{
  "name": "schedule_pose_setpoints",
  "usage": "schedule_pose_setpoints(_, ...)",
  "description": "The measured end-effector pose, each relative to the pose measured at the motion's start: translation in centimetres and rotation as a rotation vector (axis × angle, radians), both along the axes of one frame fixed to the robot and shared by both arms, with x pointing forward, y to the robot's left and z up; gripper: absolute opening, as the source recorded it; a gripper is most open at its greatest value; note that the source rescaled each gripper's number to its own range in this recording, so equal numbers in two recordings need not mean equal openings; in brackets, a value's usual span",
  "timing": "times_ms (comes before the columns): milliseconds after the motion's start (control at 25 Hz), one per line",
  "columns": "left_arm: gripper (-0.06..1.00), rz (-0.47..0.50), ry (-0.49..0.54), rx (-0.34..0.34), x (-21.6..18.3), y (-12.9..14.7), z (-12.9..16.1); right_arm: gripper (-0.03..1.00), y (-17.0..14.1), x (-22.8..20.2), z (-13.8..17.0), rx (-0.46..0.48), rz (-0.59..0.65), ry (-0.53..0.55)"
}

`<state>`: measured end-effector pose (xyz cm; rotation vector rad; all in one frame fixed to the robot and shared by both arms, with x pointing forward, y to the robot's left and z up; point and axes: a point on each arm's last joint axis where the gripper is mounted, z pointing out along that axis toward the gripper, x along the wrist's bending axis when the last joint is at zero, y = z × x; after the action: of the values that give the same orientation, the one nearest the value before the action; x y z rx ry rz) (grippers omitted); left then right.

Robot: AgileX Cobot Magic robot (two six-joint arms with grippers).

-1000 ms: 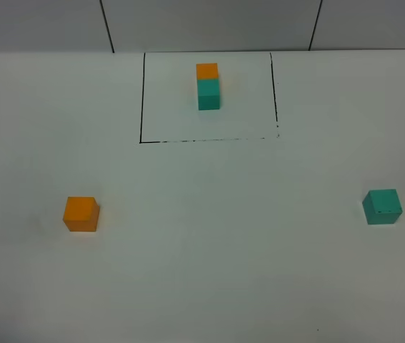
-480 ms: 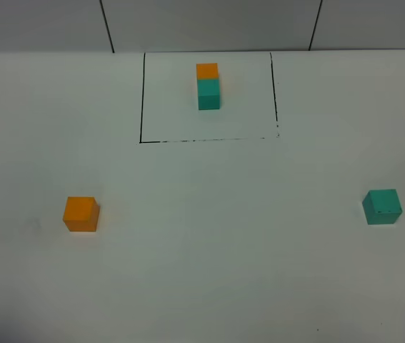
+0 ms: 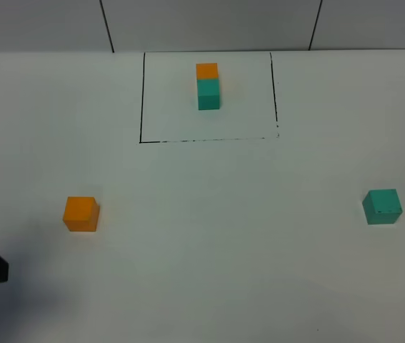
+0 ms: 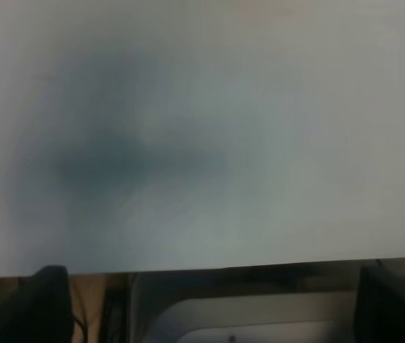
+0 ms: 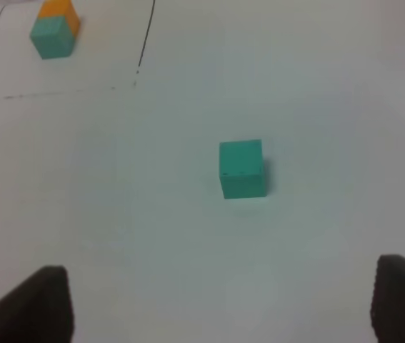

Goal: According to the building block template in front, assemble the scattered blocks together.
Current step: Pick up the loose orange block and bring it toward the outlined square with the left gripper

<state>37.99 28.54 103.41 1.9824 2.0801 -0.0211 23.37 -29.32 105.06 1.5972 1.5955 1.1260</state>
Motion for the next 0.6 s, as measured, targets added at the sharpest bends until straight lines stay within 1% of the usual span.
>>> schedule_pose_setpoints(120,0.68,0.01,0.062,-0.028,3.6,-0.2,-0.4,0.71,0.0,0.0,0.0,0.0,0.0,0.0)
schedule_pose_setpoints(200,0.68,-0.007,0.075,-0.029,5.7,-0.7,-0.4,0.71,0.0,0.0,0.0,0.0,0.0,0.0)
schedule_pose_setpoints(280,0.68,-0.042,0.109,-0.019,7.7,-1.7,-1.2,0.71,0.0,0.0,0.0,0.0,0.0,-0.001)
schedule_pose_setpoints(360,0.68,-0.061,0.115,0.01,9.2,-2.7,-1.9,0.71,0.0,0.0,0.0,0.0,0.0,-0.001)
schedule_pose_setpoints(400,0.68,-0.072,0.135,0.031,10.0,-3.6,-2.8,0.71,0.0,0.0,0.0,0.0,0.0,-0.001)
schedule_pose_setpoints(520,0.68,-0.08,0.165,0.115,11.6,-4.8,-4.6,0.71,0.0,0.0,0.0,0.0,0.0,-0.001)
schedule_pose_setpoints(600,0.68,-0.093,0.172,0.147,12.5,-5.6,-5.9,0.71,0.0,0.0,0.0,0.0,0.0,-0.001)
